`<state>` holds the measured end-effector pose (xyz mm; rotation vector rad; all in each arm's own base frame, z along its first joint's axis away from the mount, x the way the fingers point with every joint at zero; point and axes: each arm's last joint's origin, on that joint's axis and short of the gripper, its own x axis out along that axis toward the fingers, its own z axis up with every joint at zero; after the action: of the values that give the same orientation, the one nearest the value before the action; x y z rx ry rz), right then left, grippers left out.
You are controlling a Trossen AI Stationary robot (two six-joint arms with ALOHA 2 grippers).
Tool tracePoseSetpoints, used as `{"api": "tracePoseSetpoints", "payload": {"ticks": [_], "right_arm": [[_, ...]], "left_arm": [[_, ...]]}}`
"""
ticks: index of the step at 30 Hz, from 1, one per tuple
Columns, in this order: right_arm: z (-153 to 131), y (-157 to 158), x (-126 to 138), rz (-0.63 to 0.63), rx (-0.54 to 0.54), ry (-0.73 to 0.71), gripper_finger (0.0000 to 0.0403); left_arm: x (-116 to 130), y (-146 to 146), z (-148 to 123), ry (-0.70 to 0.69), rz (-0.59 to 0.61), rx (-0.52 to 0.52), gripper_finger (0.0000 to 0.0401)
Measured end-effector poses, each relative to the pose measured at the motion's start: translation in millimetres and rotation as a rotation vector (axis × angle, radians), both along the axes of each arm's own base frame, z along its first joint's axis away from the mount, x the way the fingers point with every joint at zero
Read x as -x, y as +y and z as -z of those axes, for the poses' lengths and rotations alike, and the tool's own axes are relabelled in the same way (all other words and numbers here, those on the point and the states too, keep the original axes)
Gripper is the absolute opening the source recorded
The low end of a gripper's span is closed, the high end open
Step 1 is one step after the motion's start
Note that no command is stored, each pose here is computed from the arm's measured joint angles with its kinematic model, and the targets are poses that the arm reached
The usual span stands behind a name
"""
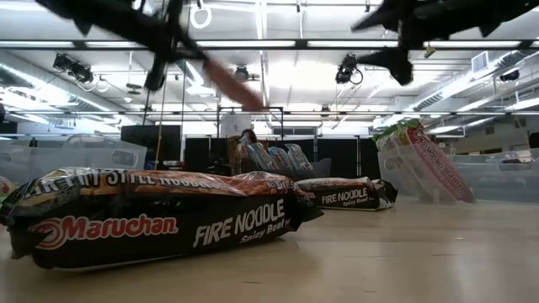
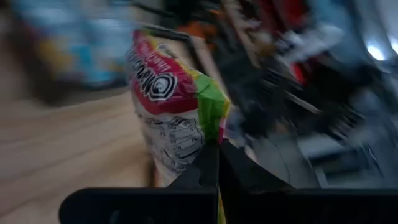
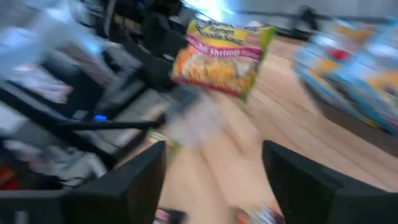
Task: Sort Maruchan noodles
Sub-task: Put the green noodle pack into the right transparent bin
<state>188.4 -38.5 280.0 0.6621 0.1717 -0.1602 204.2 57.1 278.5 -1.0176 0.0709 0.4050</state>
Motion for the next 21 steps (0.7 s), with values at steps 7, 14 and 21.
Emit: {"api": "tracePoseSetpoints", "payload": {"ticks": [7,14,21], "right_arm": [[-12.4,4.0,-18.2,-0.149,-0.079,-0.202,0.0330],[-27.0,7.5,-31.4,-0.203,-0.107,-0.434,0.0341],[-12.7,3.2,-47.9,-0.132,-0.137,-0.400,0.0327]], "left_arm": [[-11.3,-42.6,-54.0,-0.203,0.155,-0.342,0.0001],[-15.3,-63.9,-62.5,-0.286,0.169,-0.458,0.0001],[-35.2,-74.9,-56.4,-0.347,0.189,-0.467,0.0001]]}}
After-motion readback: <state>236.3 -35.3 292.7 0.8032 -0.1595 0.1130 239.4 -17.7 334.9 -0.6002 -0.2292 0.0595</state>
